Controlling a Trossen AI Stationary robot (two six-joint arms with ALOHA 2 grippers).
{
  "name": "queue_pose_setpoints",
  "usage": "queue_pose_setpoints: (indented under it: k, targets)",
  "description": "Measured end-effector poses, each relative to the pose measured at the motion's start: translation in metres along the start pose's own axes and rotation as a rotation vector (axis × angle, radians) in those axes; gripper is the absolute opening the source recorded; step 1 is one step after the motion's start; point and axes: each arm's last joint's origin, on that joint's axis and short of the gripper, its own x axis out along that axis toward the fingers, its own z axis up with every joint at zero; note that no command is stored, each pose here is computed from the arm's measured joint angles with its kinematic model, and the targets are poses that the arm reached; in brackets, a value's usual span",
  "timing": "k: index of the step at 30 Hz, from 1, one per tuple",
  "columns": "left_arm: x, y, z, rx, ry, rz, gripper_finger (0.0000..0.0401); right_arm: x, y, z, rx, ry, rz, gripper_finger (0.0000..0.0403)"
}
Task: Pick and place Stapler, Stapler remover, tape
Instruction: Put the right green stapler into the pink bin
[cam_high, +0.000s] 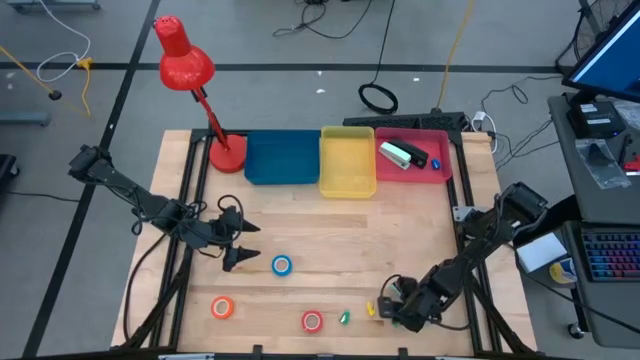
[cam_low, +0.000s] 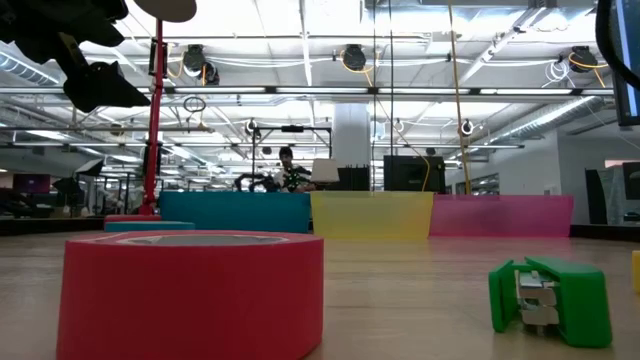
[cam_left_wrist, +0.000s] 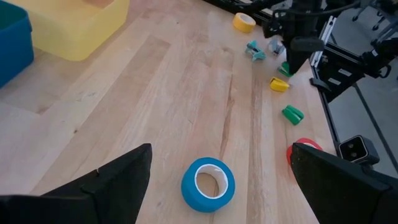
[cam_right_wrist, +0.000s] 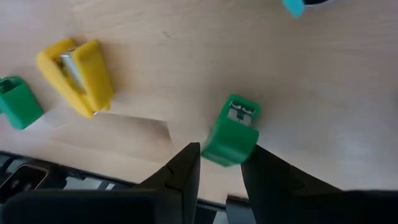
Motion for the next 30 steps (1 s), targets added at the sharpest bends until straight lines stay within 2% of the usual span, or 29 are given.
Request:
queue_pose_setpoints:
  k: [16, 23, 30]
  targets:
    - [0.0000, 0.0000, 0.0001, -0.003, -0.001, 0.000, 0.0379, 0.0069, -0.0017, 0.0036, -0.042, -0.035, -0.021, 0.0104]
    - [0.0000, -0.0004, 0.0005, -0.005, -0.006, -0.003, 0.0379, 0.0073, -0.0022, 0.0041, -0.051, -0.035, -0.027, 0.0063]
    - [0.0000, -0.0004, 0.0007, 0.000, -0.008, -0.002, 0.0379, 0.0035, 0.0004, 0.0024, -0.057, -0.014, -0.001, 0.0065]
